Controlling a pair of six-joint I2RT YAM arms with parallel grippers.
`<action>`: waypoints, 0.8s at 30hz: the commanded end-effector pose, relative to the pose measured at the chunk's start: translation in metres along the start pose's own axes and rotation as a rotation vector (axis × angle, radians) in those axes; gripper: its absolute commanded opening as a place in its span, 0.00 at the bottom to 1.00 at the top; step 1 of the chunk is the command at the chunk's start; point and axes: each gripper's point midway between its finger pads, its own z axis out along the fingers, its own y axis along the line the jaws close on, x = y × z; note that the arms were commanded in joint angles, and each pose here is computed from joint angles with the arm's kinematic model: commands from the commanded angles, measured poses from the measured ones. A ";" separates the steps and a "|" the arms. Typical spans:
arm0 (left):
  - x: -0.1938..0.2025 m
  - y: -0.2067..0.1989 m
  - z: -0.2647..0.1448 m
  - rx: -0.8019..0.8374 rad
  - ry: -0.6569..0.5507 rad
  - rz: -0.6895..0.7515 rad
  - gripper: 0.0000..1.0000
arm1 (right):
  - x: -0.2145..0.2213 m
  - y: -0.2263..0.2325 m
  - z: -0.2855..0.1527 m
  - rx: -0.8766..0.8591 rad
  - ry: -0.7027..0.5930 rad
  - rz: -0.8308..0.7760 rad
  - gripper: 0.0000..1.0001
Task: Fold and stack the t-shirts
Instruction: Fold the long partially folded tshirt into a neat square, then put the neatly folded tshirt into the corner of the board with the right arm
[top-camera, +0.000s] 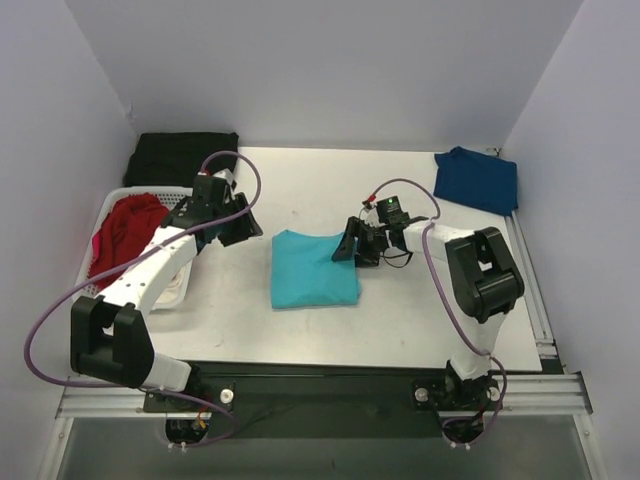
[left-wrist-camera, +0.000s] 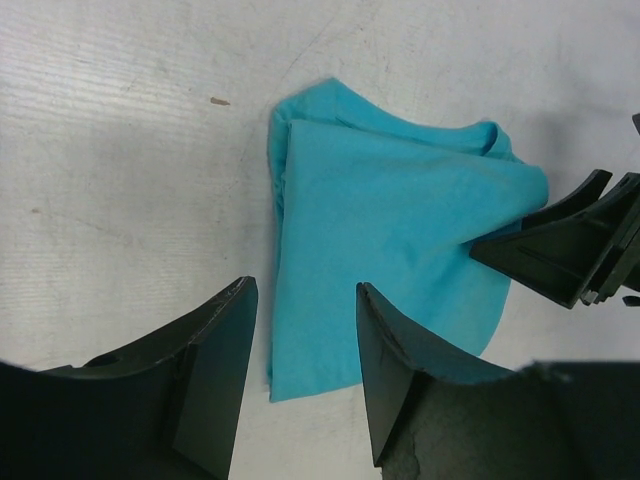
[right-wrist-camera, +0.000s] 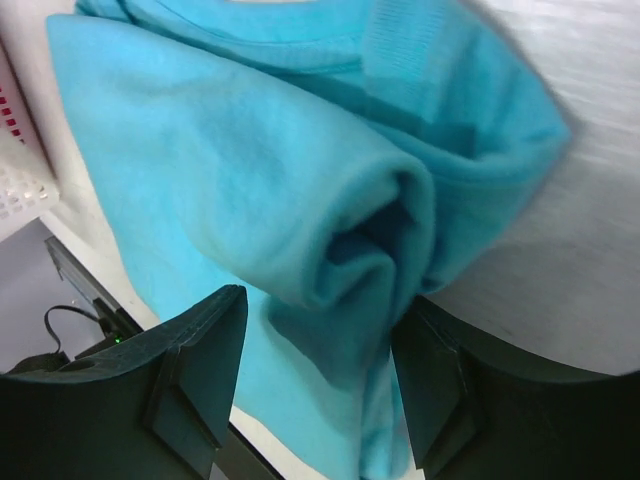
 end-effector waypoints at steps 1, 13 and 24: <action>-0.009 -0.008 -0.015 0.048 -0.036 -0.012 0.55 | 0.041 -0.025 0.031 0.078 0.123 0.016 0.59; -0.012 -0.001 -0.020 0.046 -0.043 -0.023 0.55 | 0.064 -0.041 0.040 0.190 0.213 0.015 0.06; -0.022 0.000 -0.031 0.050 -0.071 -0.011 0.55 | 0.022 -0.052 0.004 0.386 0.146 -0.067 0.00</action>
